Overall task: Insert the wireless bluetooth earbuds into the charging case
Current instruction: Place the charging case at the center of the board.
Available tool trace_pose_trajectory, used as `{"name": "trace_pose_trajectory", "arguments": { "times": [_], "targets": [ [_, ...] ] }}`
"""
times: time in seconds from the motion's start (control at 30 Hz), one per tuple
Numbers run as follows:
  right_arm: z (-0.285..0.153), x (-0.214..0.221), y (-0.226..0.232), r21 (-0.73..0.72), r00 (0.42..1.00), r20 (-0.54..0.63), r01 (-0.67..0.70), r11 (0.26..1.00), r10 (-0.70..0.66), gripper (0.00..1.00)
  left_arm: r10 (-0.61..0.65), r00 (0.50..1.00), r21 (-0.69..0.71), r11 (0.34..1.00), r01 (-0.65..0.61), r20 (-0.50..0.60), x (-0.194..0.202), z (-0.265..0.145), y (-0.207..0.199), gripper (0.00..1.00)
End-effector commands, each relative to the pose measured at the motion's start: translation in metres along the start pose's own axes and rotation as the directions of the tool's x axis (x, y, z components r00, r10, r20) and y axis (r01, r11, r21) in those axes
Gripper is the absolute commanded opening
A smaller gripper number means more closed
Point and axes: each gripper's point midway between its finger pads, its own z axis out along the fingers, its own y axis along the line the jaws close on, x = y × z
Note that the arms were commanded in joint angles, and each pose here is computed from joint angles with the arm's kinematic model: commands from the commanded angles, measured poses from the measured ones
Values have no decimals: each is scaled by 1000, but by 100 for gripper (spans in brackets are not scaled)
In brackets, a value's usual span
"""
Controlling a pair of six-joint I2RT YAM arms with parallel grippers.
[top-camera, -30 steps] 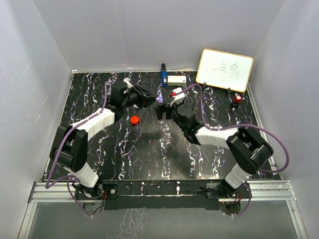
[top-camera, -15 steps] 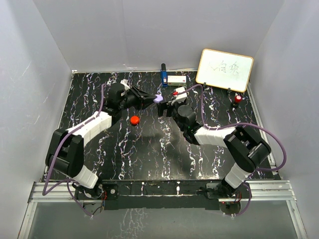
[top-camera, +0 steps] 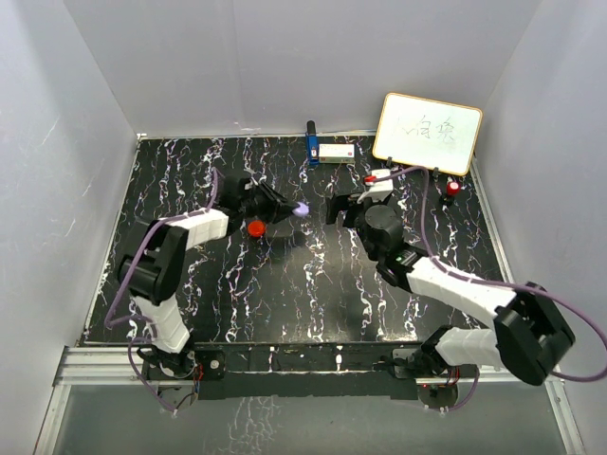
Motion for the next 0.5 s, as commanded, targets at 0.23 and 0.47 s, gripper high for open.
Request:
{"name": "trace_pose_trajectory", "arguments": {
  "times": [0.23, 0.47],
  "targets": [
    [-25, -35, -1, -19, 997, 24, -70, 997, 70, 88, 144, 989, -48, 989, -142, 45, -26, 39, 29, 0],
    [-28, -33, 4, -44, 996, 11, -89, 995, 90, 88, 166, 985, -91, 983, -162, 42, -31, 51, 46, 0]
  ]
}}
